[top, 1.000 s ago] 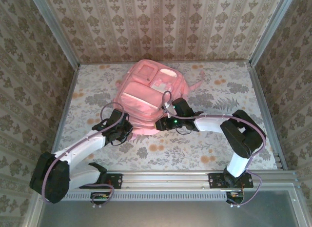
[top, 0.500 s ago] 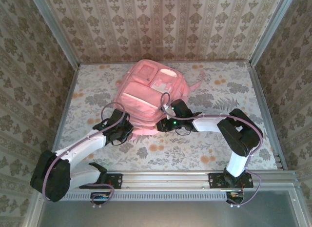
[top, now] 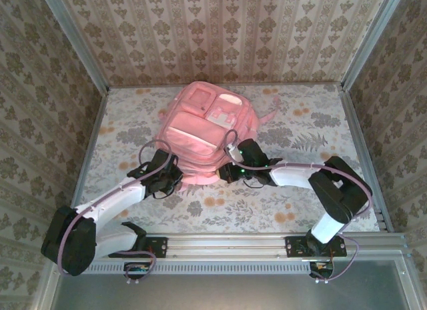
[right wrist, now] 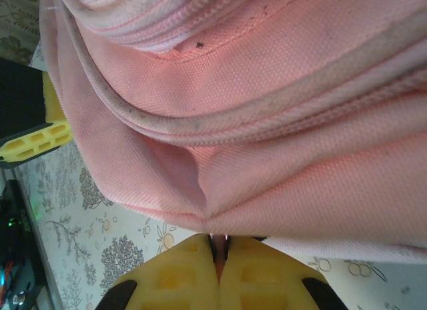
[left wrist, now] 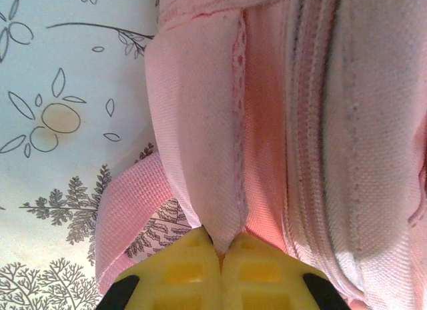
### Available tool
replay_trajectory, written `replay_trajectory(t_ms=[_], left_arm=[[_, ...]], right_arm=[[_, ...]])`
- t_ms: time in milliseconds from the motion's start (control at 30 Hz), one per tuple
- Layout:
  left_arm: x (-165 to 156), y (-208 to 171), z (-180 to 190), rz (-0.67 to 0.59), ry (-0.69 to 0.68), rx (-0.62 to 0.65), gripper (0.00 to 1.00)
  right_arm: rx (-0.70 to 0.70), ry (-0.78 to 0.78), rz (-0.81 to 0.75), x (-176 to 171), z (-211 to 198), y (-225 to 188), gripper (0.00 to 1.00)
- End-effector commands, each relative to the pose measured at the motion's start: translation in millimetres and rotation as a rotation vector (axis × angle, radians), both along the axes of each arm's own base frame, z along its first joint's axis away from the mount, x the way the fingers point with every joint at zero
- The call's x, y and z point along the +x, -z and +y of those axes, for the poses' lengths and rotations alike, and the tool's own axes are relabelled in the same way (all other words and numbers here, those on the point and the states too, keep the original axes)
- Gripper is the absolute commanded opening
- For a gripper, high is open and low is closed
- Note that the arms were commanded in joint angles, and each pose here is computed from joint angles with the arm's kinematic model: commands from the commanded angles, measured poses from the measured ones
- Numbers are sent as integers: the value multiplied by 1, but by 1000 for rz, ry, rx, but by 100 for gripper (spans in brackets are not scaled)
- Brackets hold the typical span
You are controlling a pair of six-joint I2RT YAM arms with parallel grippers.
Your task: Pack the student bag
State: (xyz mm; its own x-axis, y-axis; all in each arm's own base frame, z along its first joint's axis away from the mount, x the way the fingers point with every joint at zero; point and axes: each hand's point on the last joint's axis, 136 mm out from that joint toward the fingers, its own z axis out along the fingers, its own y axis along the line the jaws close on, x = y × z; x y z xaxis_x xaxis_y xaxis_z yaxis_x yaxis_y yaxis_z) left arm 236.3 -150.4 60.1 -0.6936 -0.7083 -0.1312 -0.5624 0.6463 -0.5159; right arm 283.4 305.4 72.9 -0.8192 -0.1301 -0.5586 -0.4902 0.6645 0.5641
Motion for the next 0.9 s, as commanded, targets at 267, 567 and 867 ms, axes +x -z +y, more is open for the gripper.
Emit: replay_trajectory(t_ms=[267,567,867], left_arm=[[1,-8,1,-19,6,14,0],[2,-5,0,-12,14,22,0],[0,0,-1,0,18,32,0]], right_arm=[[-176,179,-69,8,-46,7,0],[-316,336,-84,22,-78,16,0],[-356,436,-126,26,-99,10,0]])
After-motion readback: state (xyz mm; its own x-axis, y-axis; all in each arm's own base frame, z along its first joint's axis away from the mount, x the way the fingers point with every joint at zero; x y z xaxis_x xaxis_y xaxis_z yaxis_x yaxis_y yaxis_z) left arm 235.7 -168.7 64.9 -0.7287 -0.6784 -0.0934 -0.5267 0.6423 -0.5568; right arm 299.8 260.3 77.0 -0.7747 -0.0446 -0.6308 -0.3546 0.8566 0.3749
